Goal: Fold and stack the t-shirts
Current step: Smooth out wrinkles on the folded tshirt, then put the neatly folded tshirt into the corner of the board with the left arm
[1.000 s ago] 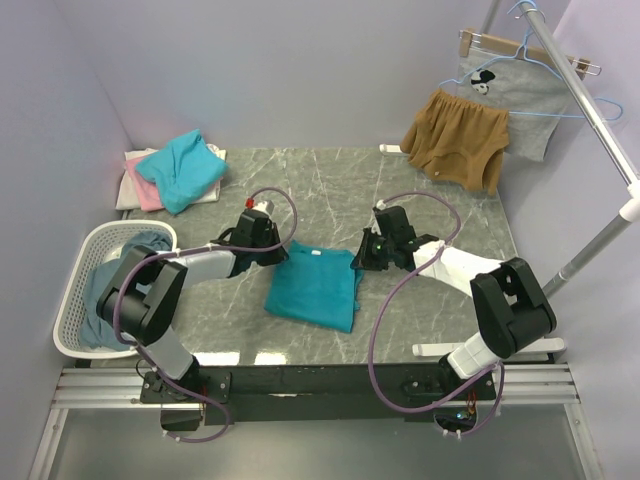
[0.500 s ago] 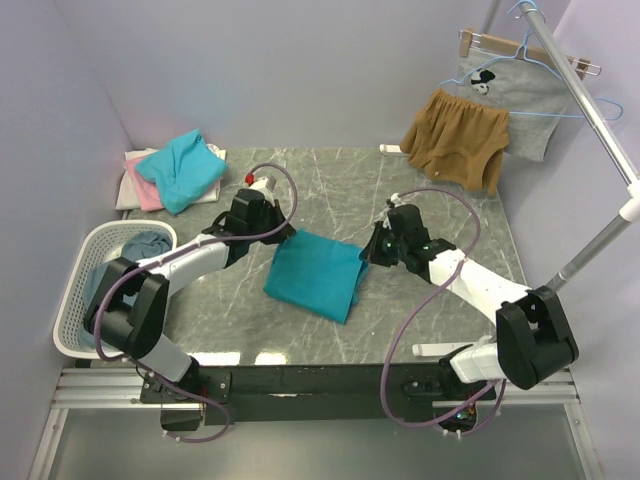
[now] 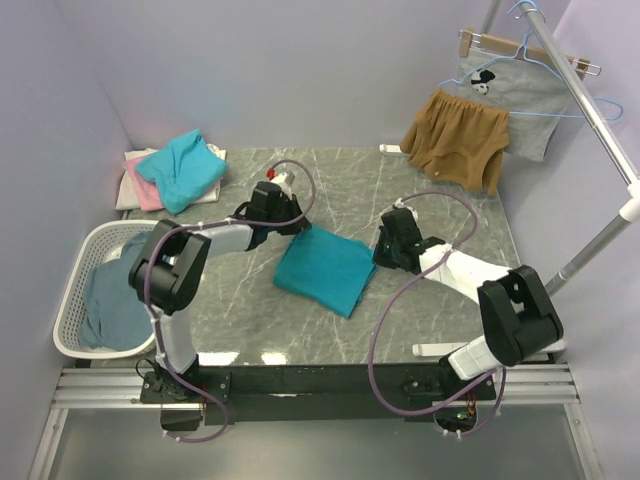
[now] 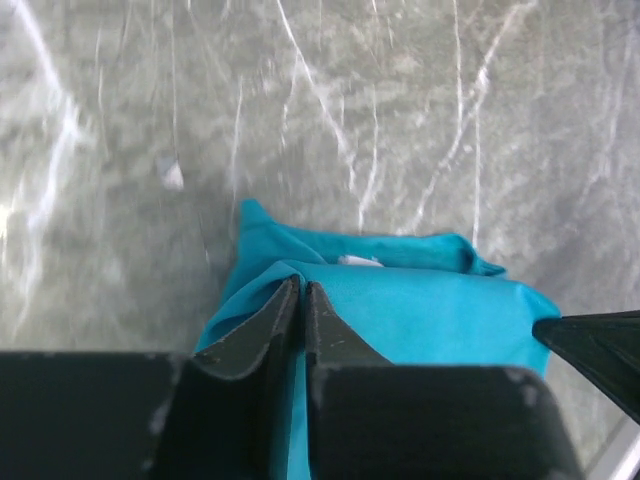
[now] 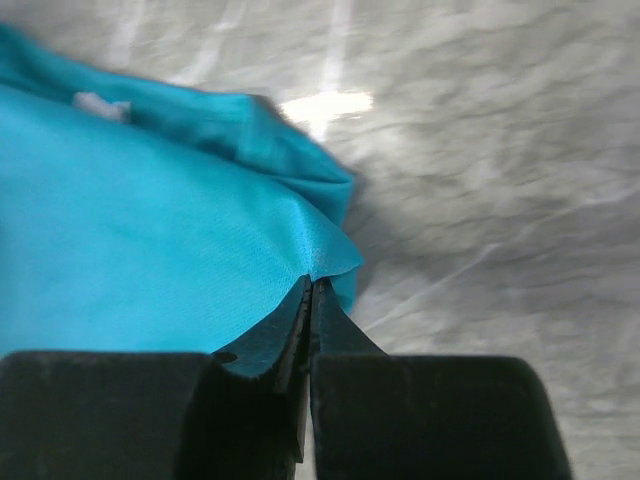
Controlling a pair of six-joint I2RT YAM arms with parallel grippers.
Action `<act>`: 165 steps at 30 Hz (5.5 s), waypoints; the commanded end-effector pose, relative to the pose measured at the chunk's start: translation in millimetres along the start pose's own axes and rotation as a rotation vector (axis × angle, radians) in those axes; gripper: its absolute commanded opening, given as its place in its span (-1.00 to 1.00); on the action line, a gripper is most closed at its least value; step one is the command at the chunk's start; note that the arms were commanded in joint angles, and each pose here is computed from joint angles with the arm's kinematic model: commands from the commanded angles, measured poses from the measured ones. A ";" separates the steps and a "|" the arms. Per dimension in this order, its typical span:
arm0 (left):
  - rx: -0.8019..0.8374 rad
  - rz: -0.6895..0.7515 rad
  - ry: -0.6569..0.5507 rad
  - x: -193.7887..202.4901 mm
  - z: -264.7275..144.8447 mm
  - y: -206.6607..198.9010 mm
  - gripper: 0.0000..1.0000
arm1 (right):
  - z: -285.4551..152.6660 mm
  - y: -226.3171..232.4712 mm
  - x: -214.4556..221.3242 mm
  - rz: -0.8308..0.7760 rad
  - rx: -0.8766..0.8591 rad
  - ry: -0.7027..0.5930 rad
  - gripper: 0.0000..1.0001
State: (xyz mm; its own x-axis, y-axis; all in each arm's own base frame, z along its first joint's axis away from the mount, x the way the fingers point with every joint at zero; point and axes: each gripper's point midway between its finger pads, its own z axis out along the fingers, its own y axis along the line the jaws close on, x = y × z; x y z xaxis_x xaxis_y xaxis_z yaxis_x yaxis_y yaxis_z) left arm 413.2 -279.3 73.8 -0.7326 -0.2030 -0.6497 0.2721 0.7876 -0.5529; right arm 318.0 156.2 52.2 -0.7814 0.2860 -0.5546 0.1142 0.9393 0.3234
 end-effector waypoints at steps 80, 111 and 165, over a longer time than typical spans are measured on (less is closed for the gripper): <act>0.102 -0.118 0.034 48.4 -37.7 25.0 0.07 | -9.7 17.9 22.3 0.132 -0.222 0.032 0.39; 0.122 -0.025 -0.010 30.1 -47.0 26.7 0.54 | 15.3 29.6 30.4 0.123 -0.258 0.116 0.36; -0.165 0.175 -0.335 -315.2 -97.7 198.1 -0.99 | 19.4 63.1 -1.9 0.030 -0.346 0.146 0.42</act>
State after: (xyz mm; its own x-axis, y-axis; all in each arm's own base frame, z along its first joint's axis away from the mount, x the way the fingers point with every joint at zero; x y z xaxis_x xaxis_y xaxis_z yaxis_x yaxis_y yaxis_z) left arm 623.8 -50.7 193.6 -0.5218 -0.2299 -0.8215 0.2540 0.8775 -0.4069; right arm 322.8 204.8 50.5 -0.8644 0.2576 -0.4317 -0.0224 0.8381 0.5451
